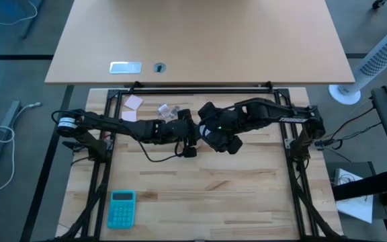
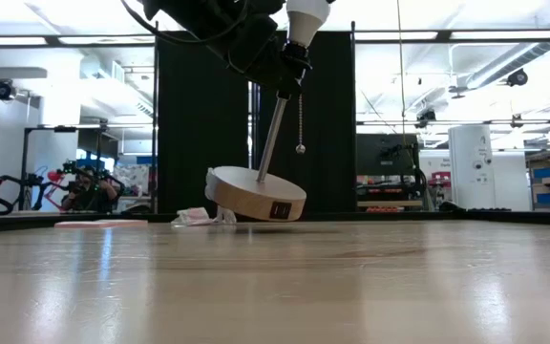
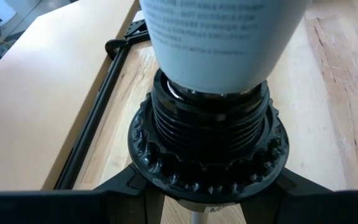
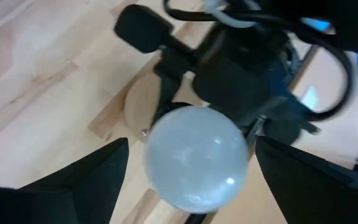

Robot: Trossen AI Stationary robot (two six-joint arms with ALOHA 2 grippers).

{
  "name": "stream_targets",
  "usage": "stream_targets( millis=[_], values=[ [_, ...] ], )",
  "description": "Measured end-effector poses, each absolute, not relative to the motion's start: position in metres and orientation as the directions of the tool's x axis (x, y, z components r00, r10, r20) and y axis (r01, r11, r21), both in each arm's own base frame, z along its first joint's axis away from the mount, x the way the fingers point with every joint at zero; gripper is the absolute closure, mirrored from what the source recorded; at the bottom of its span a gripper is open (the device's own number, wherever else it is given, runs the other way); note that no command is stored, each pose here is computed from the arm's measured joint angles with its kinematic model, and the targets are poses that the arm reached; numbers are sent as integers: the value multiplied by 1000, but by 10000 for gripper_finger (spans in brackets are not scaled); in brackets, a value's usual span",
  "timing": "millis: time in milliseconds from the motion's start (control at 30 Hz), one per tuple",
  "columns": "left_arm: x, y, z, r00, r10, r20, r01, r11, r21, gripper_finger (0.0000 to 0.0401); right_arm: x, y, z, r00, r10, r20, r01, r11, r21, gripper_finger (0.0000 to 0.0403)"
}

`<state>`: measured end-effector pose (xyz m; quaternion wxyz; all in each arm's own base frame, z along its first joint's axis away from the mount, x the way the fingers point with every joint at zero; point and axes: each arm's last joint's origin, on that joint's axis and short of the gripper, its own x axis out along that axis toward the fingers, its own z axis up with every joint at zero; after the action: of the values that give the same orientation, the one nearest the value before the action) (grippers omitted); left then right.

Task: Screw lightbulb
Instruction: Insert the lightbulb into the lamp

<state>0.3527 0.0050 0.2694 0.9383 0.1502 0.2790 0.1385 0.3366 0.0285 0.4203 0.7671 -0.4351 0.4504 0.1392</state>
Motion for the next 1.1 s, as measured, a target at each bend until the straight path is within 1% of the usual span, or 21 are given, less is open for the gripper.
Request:
stream_targets(
  millis=[167, 433, 500, 567, 800, 1100],
  values=[
    [353, 5, 269, 806, 343, -482, -170, 915, 367, 256, 341, 29, 416, 546, -180, -818, -602, 595, -532, 66],
    [353, 5, 269, 806, 344, -482, -169, 914, 369, 256, 342, 26, 415, 539, -200, -818, -571, 626, -530, 130],
    [353, 5, 269, 806, 344, -482, -169, 914, 370, 256, 342, 26, 415, 539, -207, -817, -563, 633, -531, 143],
    [353, 5, 269, 806, 344, -482, -167, 913, 371, 256, 342, 26, 415, 539, -206, -817, -539, 660, -523, 150],
    [353, 5, 270, 809, 344, -477, -169, 913, 371, 256, 343, 26, 415, 542, -210, -814, -404, 784, -471, 151],
    [353, 5, 270, 812, 339, -475, -166, 915, 369, 256, 343, 26, 415, 544, -213, -811, -153, 926, -346, 154]
  ],
)
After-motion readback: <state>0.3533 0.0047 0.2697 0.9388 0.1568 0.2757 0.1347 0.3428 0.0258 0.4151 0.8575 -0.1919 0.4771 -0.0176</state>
